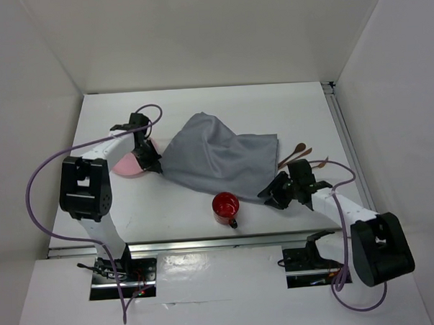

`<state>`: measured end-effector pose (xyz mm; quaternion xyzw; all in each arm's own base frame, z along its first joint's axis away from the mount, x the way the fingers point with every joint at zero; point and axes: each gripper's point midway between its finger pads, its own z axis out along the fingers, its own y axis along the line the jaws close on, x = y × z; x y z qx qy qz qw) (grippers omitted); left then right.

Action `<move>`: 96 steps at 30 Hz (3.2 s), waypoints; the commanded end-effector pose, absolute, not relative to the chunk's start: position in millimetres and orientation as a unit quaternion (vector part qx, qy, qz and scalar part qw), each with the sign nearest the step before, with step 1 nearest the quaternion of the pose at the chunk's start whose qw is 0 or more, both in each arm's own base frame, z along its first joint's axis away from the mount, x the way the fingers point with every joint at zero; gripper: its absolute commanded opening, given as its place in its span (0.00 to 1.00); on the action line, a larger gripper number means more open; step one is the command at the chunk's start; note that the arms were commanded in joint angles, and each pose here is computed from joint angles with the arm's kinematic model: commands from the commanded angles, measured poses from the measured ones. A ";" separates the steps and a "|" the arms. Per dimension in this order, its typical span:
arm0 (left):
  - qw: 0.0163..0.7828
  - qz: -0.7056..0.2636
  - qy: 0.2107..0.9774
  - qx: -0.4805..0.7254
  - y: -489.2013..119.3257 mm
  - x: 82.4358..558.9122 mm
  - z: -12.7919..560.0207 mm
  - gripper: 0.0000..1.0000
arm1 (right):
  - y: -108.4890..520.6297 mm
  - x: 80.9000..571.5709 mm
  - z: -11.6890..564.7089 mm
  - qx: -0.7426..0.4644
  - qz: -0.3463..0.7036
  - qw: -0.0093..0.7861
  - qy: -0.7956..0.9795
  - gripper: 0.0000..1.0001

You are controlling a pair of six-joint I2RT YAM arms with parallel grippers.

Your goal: Set the dinner table for one person

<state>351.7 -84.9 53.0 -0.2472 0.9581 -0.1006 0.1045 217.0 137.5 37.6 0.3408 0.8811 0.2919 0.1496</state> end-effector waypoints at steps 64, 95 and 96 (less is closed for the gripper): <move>0.525 -0.256 0.801 -0.132 -72.5 322.9 463.6 0.00 | 101.9 292.1 408.1 0.135 0.232 0.548 0.792 0.00; 0.324 -0.217 0.909 -0.147 -93.9 576.7 188.0 1.00 | 128.3 585.0 166.4 0.114 0.210 0.422 0.874 0.86; 0.341 -0.219 0.904 -0.138 -93.2 570.9 190.8 1.00 | 126.6 583.9 156.9 0.117 0.206 0.420 0.876 0.86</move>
